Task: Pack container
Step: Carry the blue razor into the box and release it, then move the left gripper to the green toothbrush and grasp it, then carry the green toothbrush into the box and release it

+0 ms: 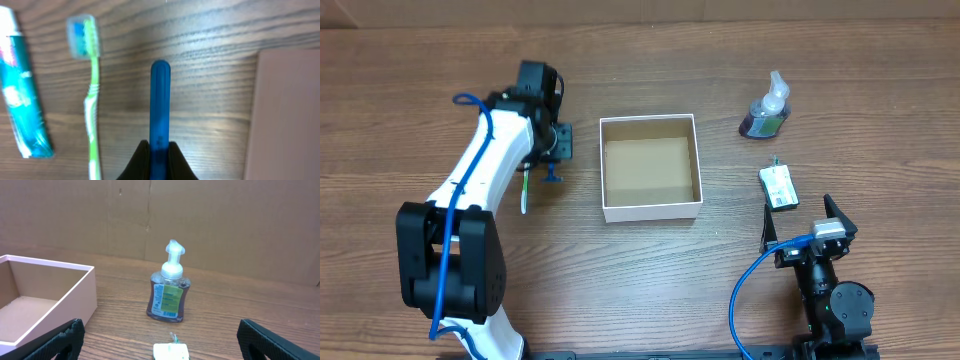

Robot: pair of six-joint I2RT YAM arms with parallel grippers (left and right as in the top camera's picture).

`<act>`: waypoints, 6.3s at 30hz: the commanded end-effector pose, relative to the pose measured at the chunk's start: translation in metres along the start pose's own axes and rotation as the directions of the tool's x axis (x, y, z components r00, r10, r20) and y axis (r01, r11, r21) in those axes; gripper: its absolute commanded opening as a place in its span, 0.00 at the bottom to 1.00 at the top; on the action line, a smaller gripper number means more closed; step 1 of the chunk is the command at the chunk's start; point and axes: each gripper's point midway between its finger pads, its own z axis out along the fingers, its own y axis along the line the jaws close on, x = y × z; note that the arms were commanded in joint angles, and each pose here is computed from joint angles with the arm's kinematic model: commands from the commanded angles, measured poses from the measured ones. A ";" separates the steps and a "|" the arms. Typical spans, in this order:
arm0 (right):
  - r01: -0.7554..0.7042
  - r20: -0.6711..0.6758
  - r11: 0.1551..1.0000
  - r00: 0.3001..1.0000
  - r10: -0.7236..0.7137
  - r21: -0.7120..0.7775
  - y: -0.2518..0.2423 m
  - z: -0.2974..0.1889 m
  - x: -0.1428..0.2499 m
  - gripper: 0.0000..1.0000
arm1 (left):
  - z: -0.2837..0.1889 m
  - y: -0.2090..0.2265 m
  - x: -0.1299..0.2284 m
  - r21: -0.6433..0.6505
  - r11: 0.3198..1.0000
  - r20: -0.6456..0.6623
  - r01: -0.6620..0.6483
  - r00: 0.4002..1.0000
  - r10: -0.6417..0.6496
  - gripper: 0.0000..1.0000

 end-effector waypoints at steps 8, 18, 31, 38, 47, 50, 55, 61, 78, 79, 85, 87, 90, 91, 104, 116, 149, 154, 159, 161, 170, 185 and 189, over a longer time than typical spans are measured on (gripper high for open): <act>0.006 0.005 1.000 1.000 -0.006 0.006 -0.001 0.000 0.001 1.00 | -0.142 -0.054 -0.028 0.121 0.992 0.263 0.023 0.963 -0.054 0.04; 0.006 0.005 1.000 1.000 -0.006 0.006 -0.001 0.000 0.001 1.00 | -0.145 -0.140 0.004 0.209 0.977 0.240 -0.034 0.971 -0.017 0.05; 0.006 0.005 1.000 1.000 -0.006 0.006 -0.001 0.000 0.001 1.00 | -0.067 -0.166 0.017 0.102 0.994 0.108 0.043 0.993 -0.054 0.06; 0.006 0.005 1.000 1.000 -0.006 0.006 -0.001 0.000 0.001 1.00 | -0.024 -0.165 0.018 0.037 0.997 0.055 0.073 0.996 -0.075 0.06; 0.006 0.005 1.000 1.000 -0.006 0.006 -0.001 0.000 0.001 1.00 | 0.017 -0.155 0.026 -0.065 0.992 0.008 0.104 0.995 -0.103 0.06; 0.006 0.005 1.000 1.000 -0.006 0.006 -0.001 0.000 0.001 1.00 | 0.019 -0.147 0.025 -0.107 0.989 0.021 0.103 0.995 -0.101 0.08; 0.006 0.005 1.000 1.000 -0.006 0.006 -0.001 0.000 0.001 1.00 | 0.020 -0.133 0.021 -0.141 0.983 0.024 0.120 0.993 -0.117 0.11; 0.006 0.005 1.000 1.000 -0.006 0.006 -0.001 0.000 0.001 1.00 | 0.021 -0.125 0.019 -0.148 0.983 0.012 0.108 0.994 -0.107 0.17; 0.006 0.005 1.000 1.000 -0.006 0.006 -0.001 0.000 0.001 1.00 | -0.050 -0.144 -0.018 0.079 0.997 0.081 0.020 0.996 -0.026 0.49; 0.006 0.005 1.000 1.000 -0.006 0.006 -0.001 0.000 0.001 1.00 | -0.063 -0.142 -0.023 0.093 0.996 0.105 0.008 0.994 -0.018 0.52; 0.006 0.005 1.000 1.000 -0.006 0.006 -0.001 0.000 0.001 1.00 | -0.139 -0.109 -0.037 0.121 0.992 0.235 -0.016 0.972 -0.013 0.72; 0.006 0.005 1.000 1.000 -0.006 0.006 -0.001 0.000 0.001 1.00 | -0.153 -0.091 -0.037 0.103 0.994 0.255 -0.016 0.967 -0.011 0.85; 0.006 0.005 1.000 1.000 -0.006 0.006 -0.001 0.000 0.001 1.00 | -0.164 -0.055 -0.033 0.040 0.999 0.251 0.035 0.967 -0.044 0.85; 0.006 0.005 1.000 1.000 -0.006 0.006 -0.001 0.000 0.002 1.00 | -0.164 -0.044 -0.031 0.019 0.998 0.241 0.056 0.969 -0.059 0.85; 0.006 0.005 1.000 1.000 -0.006 0.006 -0.001 0.000 0.002 1.00 | -0.109 0.034 -0.003 -0.105 0.987 0.068 0.120 0.991 -0.113 0.86; 0.006 0.005 1.000 1.000 -0.006 0.006 -0.001 0.000 0.001 1.00 | -0.032 0.045 0.012 -0.107 0.982 0.062 0.157 0.987 -0.151 0.85; 0.006 0.005 1.000 1.000 -0.006 0.006 -0.001 0.000 0.002 1.00 | 0.074 0.055 0.029 -0.038 0.973 0.264 0.227 0.942 -0.209 0.67; 0.006 0.005 1.000 1.000 -0.006 0.006 -0.001 0.000 0.001 1.00 | 0.088 0.055 0.035 -0.053 0.978 0.232 0.204 0.955 -0.187 0.67; 0.006 0.005 1.000 1.000 -0.006 0.006 -0.001 0.000 0.001 1.00 | 0.098 0.055 0.038 -0.058 0.977 0.218 0.203 0.958 -0.186 0.62; 0.006 0.005 1.000 1.000 -0.006 0.006 -0.001 0.000 0.001 1.00 | 0.098 0.055 0.038 -0.057 0.977 0.219 0.203 0.958 -0.186 0.43; 0.006 0.005 1.000 1.000 -0.006 0.006 -0.001 0.000 0.001 1.00 | 0.095 0.061 0.036 -0.090 0.974 0.226 0.210 0.956 -0.185 0.19; 0.006 0.005 1.000 1.000 -0.006 0.006 -0.001 0.000 0.001 1.00 | -0.009 0.056 -0.012 -0.031 0.975 0.394 0.221 0.899 -0.191 0.07; 0.006 0.005 1.000 1.000 -0.006 0.006 -0.001 0.000 0.001 1.00 | -0.046 0.055 -0.016 0.000 0.975 0.461 0.222 0.865 -0.197 0.04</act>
